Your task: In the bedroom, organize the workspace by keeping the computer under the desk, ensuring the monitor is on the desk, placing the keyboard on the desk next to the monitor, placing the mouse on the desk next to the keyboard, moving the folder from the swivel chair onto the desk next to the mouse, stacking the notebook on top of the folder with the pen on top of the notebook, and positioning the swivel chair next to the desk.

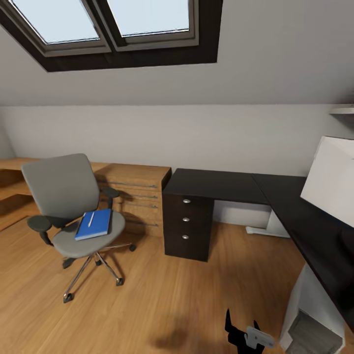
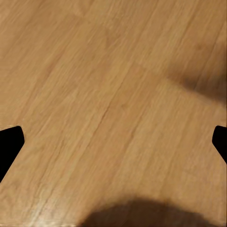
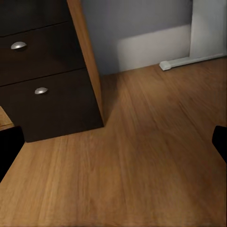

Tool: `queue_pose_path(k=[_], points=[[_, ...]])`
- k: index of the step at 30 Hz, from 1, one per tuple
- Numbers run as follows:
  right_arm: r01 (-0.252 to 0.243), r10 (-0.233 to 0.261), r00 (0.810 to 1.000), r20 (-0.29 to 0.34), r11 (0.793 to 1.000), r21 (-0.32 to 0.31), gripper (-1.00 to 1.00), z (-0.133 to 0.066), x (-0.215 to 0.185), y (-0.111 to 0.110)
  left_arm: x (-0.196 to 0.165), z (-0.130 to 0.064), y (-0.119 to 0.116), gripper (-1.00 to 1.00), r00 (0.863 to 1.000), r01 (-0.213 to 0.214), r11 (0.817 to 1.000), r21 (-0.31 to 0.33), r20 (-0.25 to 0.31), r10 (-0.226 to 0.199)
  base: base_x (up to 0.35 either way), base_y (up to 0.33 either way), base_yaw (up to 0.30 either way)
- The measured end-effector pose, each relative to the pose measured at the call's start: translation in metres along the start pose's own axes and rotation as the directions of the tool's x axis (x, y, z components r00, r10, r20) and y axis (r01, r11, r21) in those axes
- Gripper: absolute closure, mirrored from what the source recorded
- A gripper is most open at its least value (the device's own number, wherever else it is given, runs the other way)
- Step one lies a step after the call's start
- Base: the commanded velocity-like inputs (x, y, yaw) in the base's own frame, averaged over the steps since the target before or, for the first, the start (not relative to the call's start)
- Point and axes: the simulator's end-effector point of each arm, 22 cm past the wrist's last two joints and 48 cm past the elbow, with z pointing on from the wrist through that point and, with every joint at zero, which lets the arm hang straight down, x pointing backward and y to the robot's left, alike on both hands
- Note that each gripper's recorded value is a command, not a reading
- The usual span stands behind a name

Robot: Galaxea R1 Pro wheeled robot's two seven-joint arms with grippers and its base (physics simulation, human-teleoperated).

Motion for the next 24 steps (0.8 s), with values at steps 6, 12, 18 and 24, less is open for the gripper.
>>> queue_pose_path(k=[6, 12, 18, 24], points=[[0.0, 0.0, 1.0, 0.0, 1.0, -0.001, -1.0, -0.001, -0.011, 0.003, -0.008, -0.008, 0.0, -1.0, 1.0, -0.001, 1.0, 0.0, 0.0, 0.001, -0.341, 0.0, 0.0], [0.0, 0.0, 1.0, 0.002, 1.0, -0.004, -1.0, -0.003, -0.023, 0.006, -0.017, -0.017, 0.0, -1.0, 1.0, -0.002, 1.0, 0.001, 0.002, 0.002, -0.225, 0.0, -0.081], [-0.001, 0.001, 1.0, 0.006, 1.0, -0.007, -1.0, -0.004, -0.036, 0.009, -0.027, -0.025, -0.001, -1.0, 1.0, -0.001, 1.0, 0.002, 0.007, 0.001, -0.039, 0.0, -0.182], [-0.002, 0.002, 1.0, 0.008, 1.0, -0.008, -1.0, -0.005, -0.048, 0.012, -0.036, -0.033, -0.001, -1.0, 1.0, -0.001, 1.0, 0.003, 0.01, 0.001, -0.148, 0.0, -0.122]])
